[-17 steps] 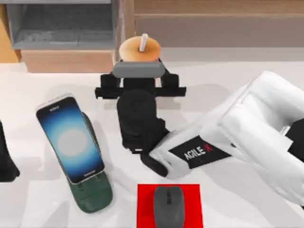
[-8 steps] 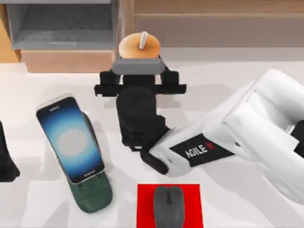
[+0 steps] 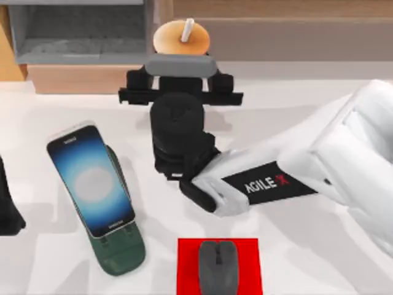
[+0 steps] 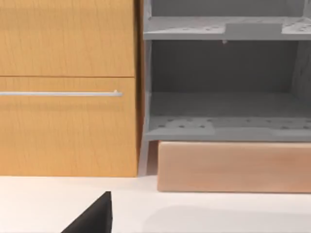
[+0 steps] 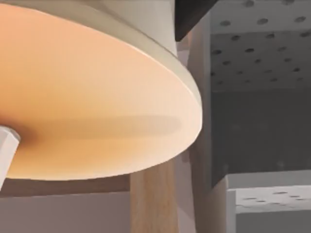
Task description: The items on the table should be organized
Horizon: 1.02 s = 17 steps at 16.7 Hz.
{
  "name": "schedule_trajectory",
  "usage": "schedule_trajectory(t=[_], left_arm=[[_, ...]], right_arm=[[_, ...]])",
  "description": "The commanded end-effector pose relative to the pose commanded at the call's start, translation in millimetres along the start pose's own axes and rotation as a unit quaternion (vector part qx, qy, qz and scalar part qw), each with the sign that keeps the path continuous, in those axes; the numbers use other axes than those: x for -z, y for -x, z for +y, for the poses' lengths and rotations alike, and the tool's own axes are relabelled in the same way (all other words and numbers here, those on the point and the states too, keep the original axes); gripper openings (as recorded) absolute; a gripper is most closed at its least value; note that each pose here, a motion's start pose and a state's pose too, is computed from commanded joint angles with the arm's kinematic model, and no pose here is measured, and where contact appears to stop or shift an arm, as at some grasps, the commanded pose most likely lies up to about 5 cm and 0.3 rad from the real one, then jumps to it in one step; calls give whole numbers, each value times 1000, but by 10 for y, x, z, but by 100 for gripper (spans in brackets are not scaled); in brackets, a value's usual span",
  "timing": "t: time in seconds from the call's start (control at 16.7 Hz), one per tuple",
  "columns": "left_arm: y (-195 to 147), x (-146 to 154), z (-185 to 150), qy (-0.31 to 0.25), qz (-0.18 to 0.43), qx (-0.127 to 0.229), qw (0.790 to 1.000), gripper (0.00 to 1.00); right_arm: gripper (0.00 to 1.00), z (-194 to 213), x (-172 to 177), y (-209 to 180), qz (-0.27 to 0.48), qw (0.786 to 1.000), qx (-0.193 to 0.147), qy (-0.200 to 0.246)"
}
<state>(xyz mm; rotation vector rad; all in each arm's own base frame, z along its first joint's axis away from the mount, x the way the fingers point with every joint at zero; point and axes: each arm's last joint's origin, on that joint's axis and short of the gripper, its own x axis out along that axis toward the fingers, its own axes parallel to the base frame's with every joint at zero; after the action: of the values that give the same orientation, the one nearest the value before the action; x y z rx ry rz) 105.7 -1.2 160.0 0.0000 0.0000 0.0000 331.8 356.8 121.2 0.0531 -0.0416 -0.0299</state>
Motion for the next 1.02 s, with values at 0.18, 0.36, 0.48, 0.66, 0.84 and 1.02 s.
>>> schedule_trajectory(t=[0.18,0.36,0.48,0.66,0.84,1.02], left_arm=[[0,0,0,0,0,0,1000,100],[0,0,0,0,0,0,1000,100],[0,0,0,0,0,0,1000,100],[0,0,0,0,0,0,1000,100],[0,0,0,0,0,0,1000,100],[0,0,0,0,0,0,1000,100]], right_arm=[[0,-56,-341,-55,-8,1000,11,-15],[0,-186,-669,-118,-10,999,25,-22],[0,-322,-873,-180,-10,999,37,-25],[0,-604,-1128,-310,-8,998,59,-26],[0,-1004,-1307,-485,-2,996,85,-22],[0,-1526,-1431,-667,7,993,113,-16]])
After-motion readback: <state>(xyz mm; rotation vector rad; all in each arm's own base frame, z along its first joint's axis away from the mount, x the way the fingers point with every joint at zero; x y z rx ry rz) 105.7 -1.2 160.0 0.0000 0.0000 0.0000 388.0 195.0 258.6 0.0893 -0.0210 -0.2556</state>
